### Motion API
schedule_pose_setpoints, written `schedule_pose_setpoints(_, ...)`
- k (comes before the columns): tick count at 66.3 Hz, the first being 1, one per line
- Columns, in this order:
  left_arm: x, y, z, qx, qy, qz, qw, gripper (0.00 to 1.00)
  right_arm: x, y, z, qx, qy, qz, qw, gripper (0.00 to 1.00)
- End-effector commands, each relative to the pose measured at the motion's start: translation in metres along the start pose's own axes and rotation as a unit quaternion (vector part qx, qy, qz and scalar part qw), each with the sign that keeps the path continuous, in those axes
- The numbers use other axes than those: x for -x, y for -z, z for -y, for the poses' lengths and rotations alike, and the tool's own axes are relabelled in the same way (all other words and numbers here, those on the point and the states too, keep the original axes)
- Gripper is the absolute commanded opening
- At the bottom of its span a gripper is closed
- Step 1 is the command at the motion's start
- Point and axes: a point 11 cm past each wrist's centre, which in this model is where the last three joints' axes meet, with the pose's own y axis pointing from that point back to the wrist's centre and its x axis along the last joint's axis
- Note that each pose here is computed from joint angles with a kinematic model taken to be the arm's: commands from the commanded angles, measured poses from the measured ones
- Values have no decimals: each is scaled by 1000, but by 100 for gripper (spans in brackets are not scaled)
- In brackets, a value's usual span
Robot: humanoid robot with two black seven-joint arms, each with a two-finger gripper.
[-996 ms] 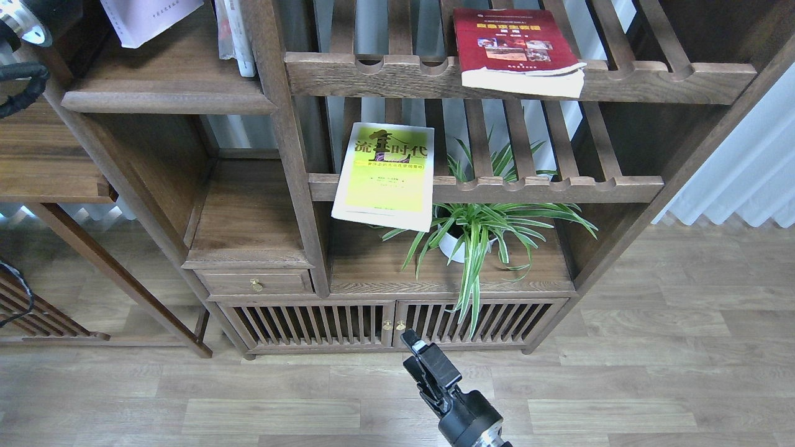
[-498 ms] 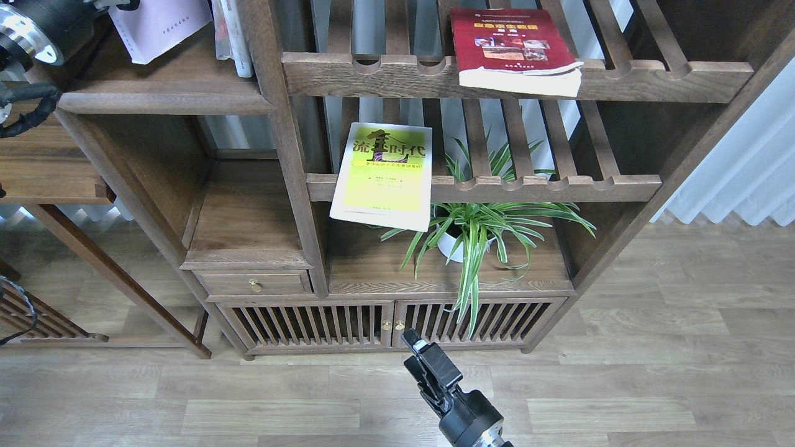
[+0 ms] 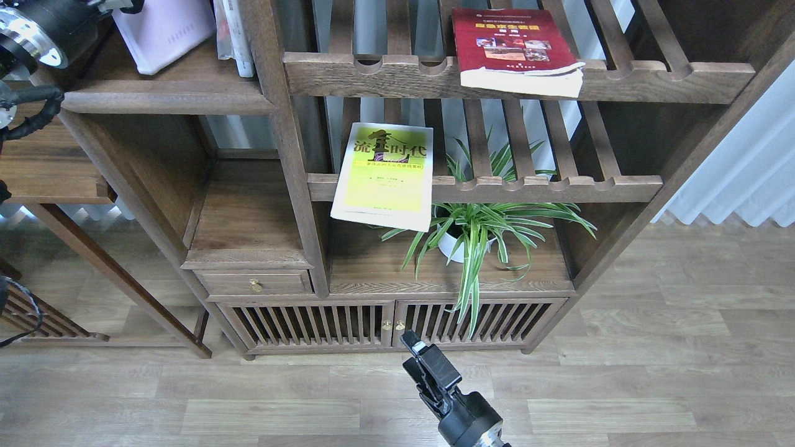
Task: Organize books on shelf
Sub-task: 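Set the white book onto the upper shelf with the left gripper, then withdraw the left gripper down and away from the upper shelf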
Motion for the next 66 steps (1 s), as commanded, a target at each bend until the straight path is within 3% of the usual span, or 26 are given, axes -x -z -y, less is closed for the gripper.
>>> schedule_pose_setpoints(1, 2, -2, 2, 2, 2, 0, 1000, 35, 0, 0, 0, 0, 0, 0, 1000, 99)
schedule_pose_setpoints(7, 6, -5, 5, 6, 6, 0, 1000, 38, 0, 0, 0, 0, 0, 0, 1000, 99)
schedule_pose_setpoints(13, 13, -11, 10, 13, 14, -1, 1000, 55, 0, 0, 0, 0, 0, 0, 1000, 99)
schedule_pose_setpoints(24, 39, -48, 28, 52, 41, -1, 998, 57, 0, 0, 0, 0, 0, 0, 1000, 99)
schedule_pose_setpoints(32, 49, -51, 33, 63, 52, -18, 997, 59, 0, 0, 0, 0, 0, 0, 1000, 99)
schedule_pose_setpoints(48, 48, -57, 32, 85, 52, -52, 994, 59, 0, 1, 0, -2, 0, 0, 1000, 99)
schedule_pose_setpoints(66, 41, -77, 25, 160, 49, -140, 976, 61, 0, 2, 1, -2, 1, 0, 1000, 99)
